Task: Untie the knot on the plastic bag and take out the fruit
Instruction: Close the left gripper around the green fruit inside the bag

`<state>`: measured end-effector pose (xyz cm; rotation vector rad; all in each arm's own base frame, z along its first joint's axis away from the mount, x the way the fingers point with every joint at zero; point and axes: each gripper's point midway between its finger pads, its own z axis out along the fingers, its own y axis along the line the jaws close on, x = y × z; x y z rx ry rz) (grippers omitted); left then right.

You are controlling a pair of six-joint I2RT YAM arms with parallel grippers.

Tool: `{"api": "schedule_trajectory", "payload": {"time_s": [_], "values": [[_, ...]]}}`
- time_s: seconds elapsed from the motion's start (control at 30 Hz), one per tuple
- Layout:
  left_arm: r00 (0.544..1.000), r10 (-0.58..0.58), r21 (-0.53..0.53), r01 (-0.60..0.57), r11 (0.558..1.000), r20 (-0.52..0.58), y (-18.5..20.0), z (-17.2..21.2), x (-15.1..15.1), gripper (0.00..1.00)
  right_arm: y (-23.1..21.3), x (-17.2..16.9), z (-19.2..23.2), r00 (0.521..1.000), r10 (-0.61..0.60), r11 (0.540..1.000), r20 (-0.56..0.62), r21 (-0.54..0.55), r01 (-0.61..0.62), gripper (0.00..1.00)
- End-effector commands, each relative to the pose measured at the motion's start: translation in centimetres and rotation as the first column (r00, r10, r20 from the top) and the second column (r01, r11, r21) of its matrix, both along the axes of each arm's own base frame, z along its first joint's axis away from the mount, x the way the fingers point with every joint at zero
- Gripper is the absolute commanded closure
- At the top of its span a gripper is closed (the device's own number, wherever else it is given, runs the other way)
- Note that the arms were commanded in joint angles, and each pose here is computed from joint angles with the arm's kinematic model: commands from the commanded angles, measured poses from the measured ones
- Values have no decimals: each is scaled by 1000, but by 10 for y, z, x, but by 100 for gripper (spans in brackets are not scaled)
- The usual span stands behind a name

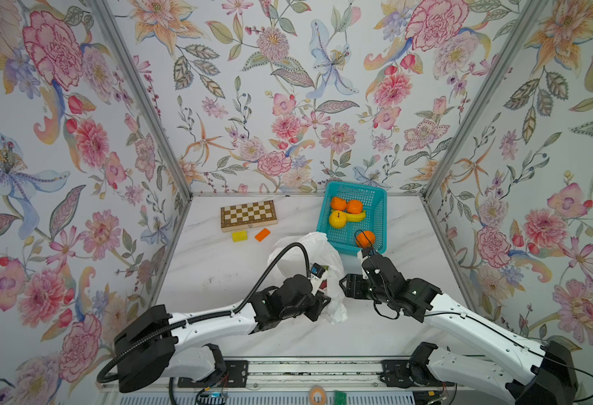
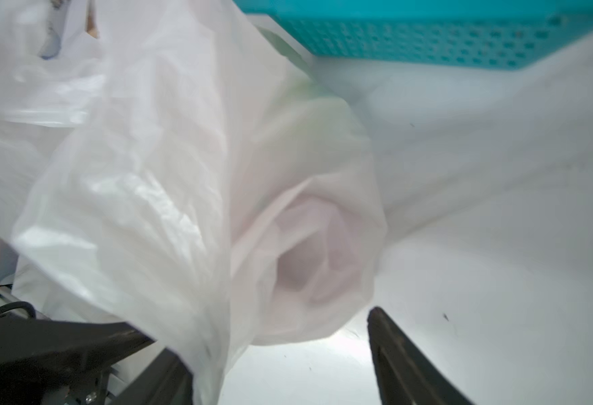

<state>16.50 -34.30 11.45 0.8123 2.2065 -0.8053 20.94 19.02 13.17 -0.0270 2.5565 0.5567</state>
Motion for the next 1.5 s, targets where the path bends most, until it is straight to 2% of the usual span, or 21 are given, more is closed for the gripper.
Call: {"api": "schedule_trajectory", "payload": {"time_s": [0.0,0.13,0.27,0.37,0.43,0.57,0.8,0.9,1.07,1.23,1.47], "values": [[1000,7,9,-7,1000,27,-7,-17,-10,67,-7,-10,3,999,-23,999,-25,37,24,29],[999,25,-49,-23,999,32,-11,-17,-11,62,0,-9,29,1000,-6,994,24,112,3,18],[990,85,-91,-75,993,113,-1,6,1,55,17,-6,54,997,33,978,65,204,-45,12],[974,142,-94,-127,987,178,13,27,13,54,35,-4,67,994,67,959,83,269,-87,6],[966,164,-102,-146,984,199,20,40,19,54,41,0,67,993,75,957,90,274,-96,6],[957,193,-103,-174,979,218,32,53,29,54,49,2,54,994,92,963,60,250,-104,20],[943,255,-71,-245,967,216,39,59,60,56,45,-2,31,996,86,977,1,195,-85,62],[954,233,-66,-225,972,189,30,54,72,56,37,-7,26,997,76,983,-3,165,-74,71],[958,215,-26,-214,977,190,13,40,93,57,14,-14,14,1000,26,994,-10,105,-25,83],[941,295,-41,-292,956,165,12,23,121,57,3,-17,13,1000,-8,995,-1,98,8,89],[954,292,-25,-291,956,71,-5,-9,150,50,6,-16,17,1000,-10,994,1,110,10,91]]}}
